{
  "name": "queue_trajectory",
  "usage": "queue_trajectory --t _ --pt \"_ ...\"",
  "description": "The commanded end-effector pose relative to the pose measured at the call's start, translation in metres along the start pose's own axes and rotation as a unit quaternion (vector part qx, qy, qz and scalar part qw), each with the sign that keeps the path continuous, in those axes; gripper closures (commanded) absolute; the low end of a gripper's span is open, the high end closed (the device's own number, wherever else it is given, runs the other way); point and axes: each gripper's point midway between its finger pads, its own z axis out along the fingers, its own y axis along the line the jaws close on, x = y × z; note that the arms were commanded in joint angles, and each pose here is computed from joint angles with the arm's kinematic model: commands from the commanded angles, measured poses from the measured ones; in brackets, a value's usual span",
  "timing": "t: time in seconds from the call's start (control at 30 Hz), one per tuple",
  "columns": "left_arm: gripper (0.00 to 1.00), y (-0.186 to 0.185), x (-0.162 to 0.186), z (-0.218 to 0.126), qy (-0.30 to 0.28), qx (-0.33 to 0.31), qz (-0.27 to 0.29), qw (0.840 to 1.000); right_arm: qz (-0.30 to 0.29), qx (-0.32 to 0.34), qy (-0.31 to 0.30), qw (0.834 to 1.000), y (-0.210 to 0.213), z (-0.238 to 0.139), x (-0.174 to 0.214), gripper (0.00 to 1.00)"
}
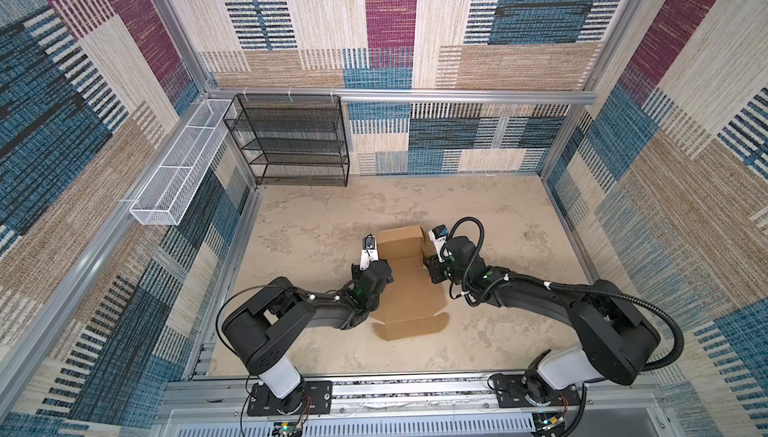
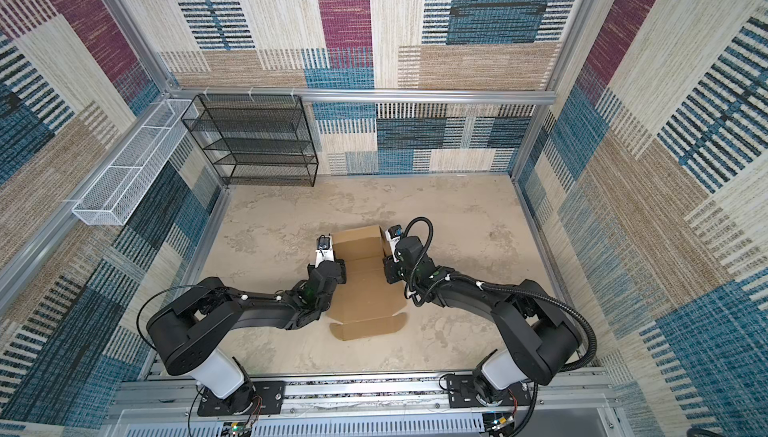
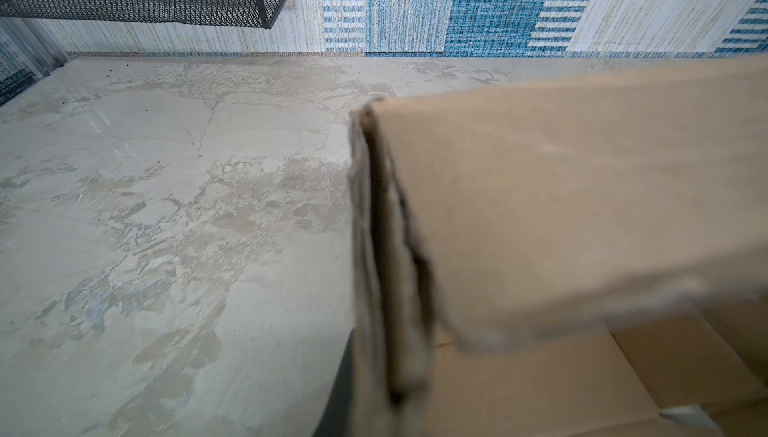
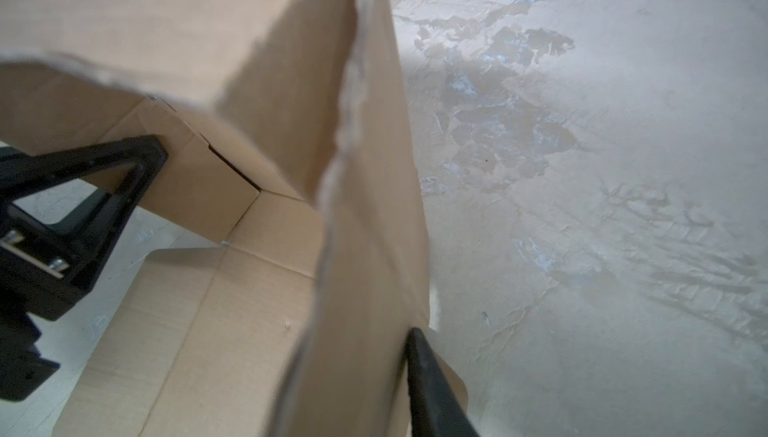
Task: Fold the paper box
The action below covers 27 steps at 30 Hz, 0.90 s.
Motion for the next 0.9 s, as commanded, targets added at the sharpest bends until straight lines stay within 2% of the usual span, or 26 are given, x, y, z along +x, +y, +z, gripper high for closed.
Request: queue_trajectory --t 0.0,0.13,0.4,0.87 --pt "1.00 0.003 0.028 -0.001 0.054 0.005 0.043 0.998 0.001 -0.001 -0.001 1.000 0.002 0.000 -0.002 0.70" --pt "1.00 0.003 0.027 -0.001 0.053 0.004 0.045 0.998 0.001 0.000 -0.001 1.000 0.001 0.000 -0.003 0.66" --pt "1.00 0.004 0.026 -0.001 0.053 0.001 0.048 0.997 0.000 0.001 0.000 1.000 0.001 -0.005 -0.001 0.50" --pt "1.00 0.004 0.028 0.000 0.056 -0.002 0.050 0.997 0.004 0.012 -0.004 1.000 -0.004 -0.021 0.003 0.37"
